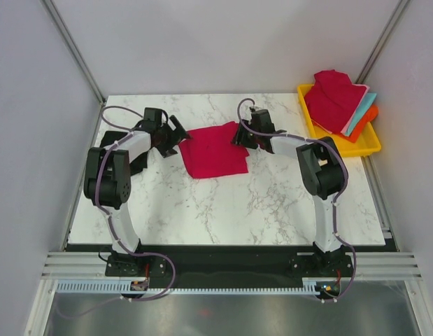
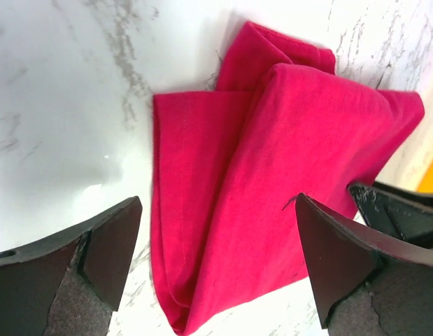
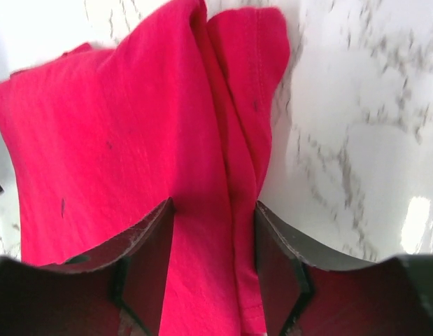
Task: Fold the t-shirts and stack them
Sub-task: Neatly place the folded tshirt to the corner
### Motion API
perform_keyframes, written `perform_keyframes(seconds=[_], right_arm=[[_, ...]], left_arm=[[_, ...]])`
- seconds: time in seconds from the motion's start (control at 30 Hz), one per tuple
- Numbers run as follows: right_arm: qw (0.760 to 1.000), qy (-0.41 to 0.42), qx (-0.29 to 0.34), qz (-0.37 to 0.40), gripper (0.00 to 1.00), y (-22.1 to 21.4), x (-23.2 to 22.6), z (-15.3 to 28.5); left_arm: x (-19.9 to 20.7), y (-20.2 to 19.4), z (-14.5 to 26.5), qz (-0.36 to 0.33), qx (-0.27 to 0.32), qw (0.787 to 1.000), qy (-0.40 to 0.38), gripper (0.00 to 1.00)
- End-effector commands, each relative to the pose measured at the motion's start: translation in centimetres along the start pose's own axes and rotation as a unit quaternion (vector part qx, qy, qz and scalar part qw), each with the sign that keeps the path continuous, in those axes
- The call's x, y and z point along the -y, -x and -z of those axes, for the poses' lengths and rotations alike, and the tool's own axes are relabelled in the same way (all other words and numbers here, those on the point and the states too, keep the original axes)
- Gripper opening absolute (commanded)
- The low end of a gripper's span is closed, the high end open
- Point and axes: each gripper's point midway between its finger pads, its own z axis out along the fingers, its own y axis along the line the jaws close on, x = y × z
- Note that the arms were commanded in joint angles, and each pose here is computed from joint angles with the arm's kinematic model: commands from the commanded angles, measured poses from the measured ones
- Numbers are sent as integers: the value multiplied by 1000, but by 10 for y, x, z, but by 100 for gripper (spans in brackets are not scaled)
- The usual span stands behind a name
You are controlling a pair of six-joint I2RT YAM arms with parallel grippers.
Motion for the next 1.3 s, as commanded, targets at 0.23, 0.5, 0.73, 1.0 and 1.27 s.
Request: perform_keyframes(seconds=[0.23, 0.5, 0.73, 1.0, 1.27], right_arm=[[997, -60, -38, -41, 54, -63, 24, 50], [998, -40, -27, -37, 38, -69, 19, 80], [998, -2, -47, -52, 48, -77, 8, 62], [997, -5, -59, -58, 48, -78, 8, 49], [997, -7, -55, -58, 48, -75, 8, 49]], left_arm=[[-18, 85, 83, -147, 159, 961, 174, 98], [-76, 107, 83, -244, 114, 894, 357, 100], [-86, 113, 95, -270, 109, 868, 401, 100], [-110, 105, 86, -350, 66, 823, 442, 99], [-114, 77, 51, -406, 18, 795, 450, 96]])
